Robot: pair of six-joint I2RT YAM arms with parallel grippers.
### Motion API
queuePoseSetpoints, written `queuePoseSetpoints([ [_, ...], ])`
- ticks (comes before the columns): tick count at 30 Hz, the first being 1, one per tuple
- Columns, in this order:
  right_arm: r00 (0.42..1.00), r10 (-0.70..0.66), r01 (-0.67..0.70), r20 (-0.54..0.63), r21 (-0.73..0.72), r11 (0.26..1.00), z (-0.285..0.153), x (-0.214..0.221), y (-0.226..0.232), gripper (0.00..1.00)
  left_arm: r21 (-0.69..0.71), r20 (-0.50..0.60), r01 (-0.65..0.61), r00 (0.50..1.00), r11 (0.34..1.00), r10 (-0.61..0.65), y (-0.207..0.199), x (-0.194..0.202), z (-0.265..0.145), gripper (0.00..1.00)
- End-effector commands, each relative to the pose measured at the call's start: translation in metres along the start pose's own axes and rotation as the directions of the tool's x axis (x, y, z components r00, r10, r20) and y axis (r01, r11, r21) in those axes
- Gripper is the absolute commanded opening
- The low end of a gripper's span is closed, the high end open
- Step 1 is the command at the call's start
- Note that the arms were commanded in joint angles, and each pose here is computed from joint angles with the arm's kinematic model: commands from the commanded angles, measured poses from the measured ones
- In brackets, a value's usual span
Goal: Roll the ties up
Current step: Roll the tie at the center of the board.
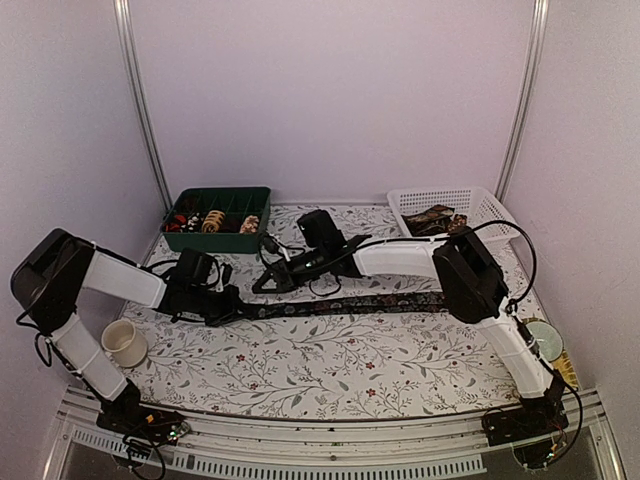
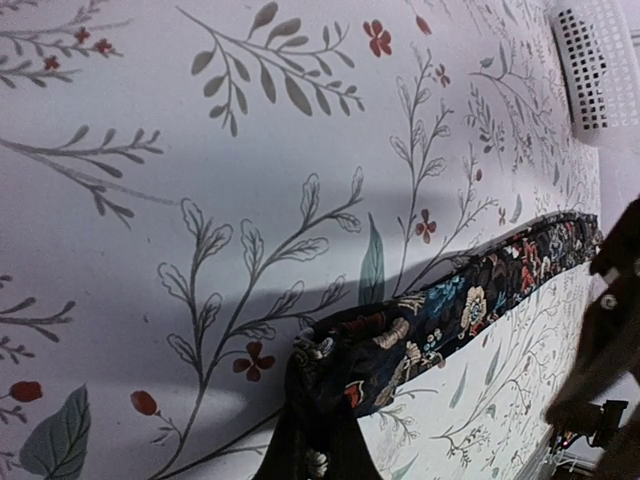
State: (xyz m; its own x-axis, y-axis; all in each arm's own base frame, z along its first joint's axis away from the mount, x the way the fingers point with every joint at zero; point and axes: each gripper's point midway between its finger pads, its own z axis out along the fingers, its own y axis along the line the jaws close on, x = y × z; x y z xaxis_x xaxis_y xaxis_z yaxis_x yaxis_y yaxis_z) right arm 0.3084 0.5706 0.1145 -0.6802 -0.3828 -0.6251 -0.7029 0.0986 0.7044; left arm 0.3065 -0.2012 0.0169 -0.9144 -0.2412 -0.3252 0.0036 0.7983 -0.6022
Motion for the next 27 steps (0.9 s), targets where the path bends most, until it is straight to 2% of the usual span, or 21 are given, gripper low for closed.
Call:
queuePoseSetpoints([
  [1,0.98,0.17,-0.17,-0.102,-0.001,0.985,0.023,0.055,-0.048,0.21,-0.016,0.012,0.009,1.0,1.0,-0.009,0.002,-0.005,-0.007,0.0],
  [8,0.963,0.236,-0.237,-0.127,0.002,0.971,0.031,0.075,-0.063,0.21,0.0,0.001,0.028,1.0,1.0,-0.028,0.001,0.0,-0.008,0.0],
  [27,0.947,0.298,-0.286,-0.122,0.111,0.952,0.038,0.089,-0.094,0.2,0.037,0.007,0.024,1.0,0.999,-0.024,-0.007,0.001,-0.014,0.0],
])
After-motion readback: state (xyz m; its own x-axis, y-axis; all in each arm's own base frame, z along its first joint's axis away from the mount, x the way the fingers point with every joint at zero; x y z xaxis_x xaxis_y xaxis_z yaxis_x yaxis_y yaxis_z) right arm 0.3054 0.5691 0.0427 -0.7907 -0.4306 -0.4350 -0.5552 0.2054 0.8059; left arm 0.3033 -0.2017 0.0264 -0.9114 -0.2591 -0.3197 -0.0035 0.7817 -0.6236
